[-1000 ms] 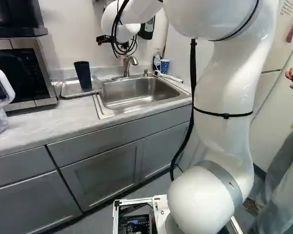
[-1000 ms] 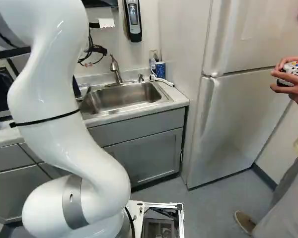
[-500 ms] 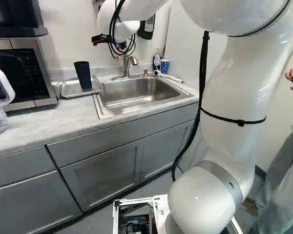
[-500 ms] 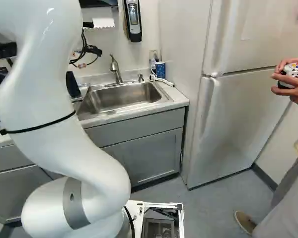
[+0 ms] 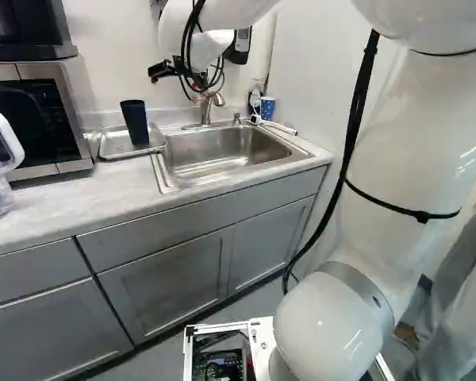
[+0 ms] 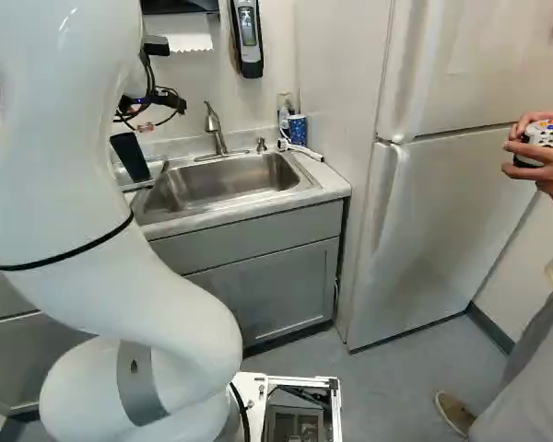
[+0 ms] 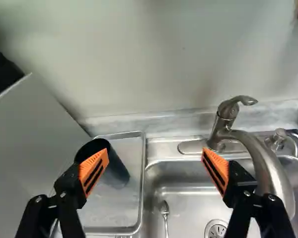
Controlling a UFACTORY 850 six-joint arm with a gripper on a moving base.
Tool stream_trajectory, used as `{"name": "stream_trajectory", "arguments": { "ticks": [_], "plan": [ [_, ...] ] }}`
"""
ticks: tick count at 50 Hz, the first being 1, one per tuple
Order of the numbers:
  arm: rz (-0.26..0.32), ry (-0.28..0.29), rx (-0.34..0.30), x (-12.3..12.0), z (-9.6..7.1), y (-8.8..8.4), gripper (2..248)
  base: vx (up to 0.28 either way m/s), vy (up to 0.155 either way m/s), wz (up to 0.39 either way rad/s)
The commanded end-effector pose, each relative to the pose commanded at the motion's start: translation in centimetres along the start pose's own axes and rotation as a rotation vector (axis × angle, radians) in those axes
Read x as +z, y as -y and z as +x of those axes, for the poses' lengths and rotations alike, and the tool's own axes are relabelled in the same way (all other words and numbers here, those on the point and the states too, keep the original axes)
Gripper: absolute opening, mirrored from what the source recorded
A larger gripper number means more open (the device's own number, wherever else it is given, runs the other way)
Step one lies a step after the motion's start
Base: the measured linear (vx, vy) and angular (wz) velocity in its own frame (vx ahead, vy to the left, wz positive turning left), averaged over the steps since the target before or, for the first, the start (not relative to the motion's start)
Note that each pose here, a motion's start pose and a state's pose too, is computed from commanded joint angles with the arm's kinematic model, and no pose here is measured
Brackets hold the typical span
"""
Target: Rinse the cup and place it in the tray
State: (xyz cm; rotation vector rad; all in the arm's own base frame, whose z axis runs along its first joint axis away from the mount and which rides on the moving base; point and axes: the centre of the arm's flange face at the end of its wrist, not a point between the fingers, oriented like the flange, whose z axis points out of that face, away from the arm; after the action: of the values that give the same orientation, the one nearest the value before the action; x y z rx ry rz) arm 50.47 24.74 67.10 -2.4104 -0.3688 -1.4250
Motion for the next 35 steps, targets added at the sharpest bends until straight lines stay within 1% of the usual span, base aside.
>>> {"name": "stream_trajectory", "arguments": {
  "ticks": [11, 35],
  "plan": [
    [-0.014, 0.052, 0.006, -1.4, -1.1, -0.8, 247, 0.0, 0.0, 0.0],
    [-0.072, 0.16, 0.037, -4.2, -3.0, -3.9, 247, 0.0, 0.0, 0.0]
  ]
}}
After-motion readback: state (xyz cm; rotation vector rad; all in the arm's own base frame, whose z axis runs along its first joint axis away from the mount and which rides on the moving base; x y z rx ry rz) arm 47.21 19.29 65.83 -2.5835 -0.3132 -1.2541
